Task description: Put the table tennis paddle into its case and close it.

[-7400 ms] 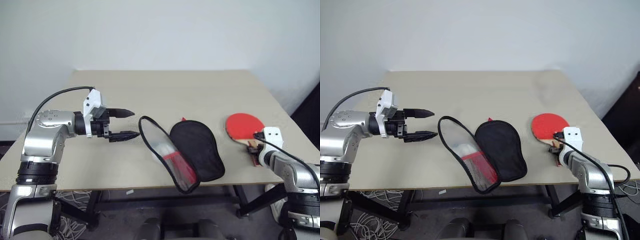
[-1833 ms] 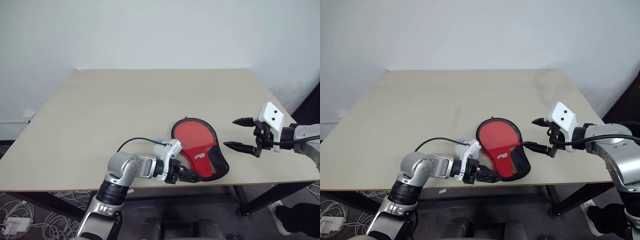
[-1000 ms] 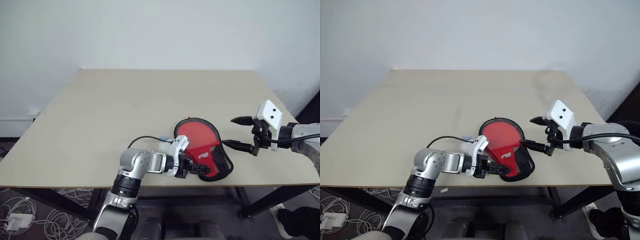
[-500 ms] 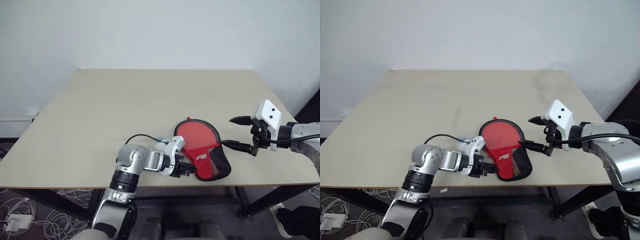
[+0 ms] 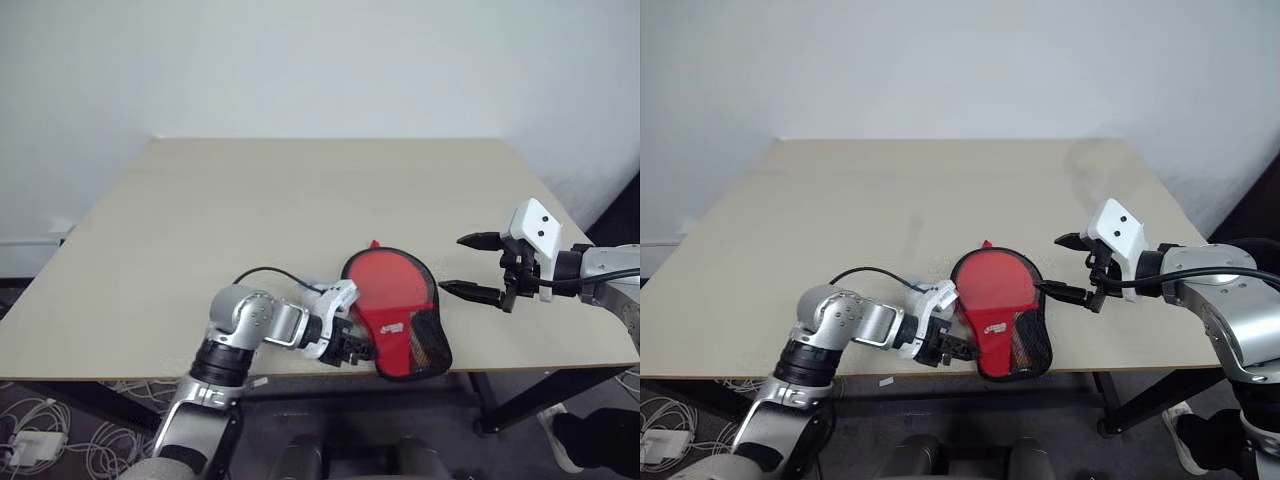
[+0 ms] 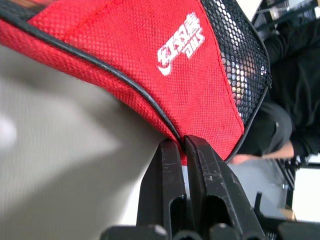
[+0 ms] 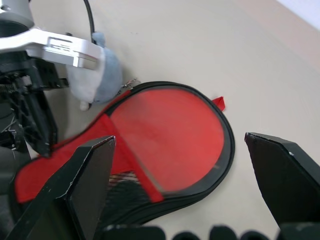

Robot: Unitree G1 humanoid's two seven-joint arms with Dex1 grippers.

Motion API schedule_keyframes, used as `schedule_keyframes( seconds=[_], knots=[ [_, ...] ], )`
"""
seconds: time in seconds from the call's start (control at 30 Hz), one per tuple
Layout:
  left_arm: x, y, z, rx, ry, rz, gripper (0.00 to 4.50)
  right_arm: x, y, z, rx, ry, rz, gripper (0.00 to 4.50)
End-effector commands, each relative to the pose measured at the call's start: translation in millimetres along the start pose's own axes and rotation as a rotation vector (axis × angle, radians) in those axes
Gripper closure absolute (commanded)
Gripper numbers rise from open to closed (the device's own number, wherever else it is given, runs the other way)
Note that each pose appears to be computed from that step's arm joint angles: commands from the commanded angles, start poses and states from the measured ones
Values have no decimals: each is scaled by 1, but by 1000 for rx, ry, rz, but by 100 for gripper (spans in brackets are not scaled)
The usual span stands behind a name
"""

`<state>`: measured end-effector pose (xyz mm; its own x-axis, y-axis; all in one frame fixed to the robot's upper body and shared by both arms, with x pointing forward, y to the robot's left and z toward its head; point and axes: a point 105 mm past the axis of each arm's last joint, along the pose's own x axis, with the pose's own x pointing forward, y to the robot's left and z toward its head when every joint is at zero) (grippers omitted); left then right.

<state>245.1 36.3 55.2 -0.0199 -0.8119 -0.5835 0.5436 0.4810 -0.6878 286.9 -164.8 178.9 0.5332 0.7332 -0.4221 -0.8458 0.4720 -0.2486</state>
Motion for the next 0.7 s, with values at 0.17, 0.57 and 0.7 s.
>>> schedule_keyframes(
  seconds=[0.17, 0.57, 0.7],
  knots=[
    [-8, -22, -19, 67, 67, -76, 441, 0, 5, 11, -31, -32, 10, 0],
    [-9, -19, -22, 63, 83, -25, 441, 4, 5, 12, -34, -33, 19, 0],
    [-10, -17, -20, 67, 76, -8, 352, 4, 5, 13, -36, -33, 20, 0]
  ],
)
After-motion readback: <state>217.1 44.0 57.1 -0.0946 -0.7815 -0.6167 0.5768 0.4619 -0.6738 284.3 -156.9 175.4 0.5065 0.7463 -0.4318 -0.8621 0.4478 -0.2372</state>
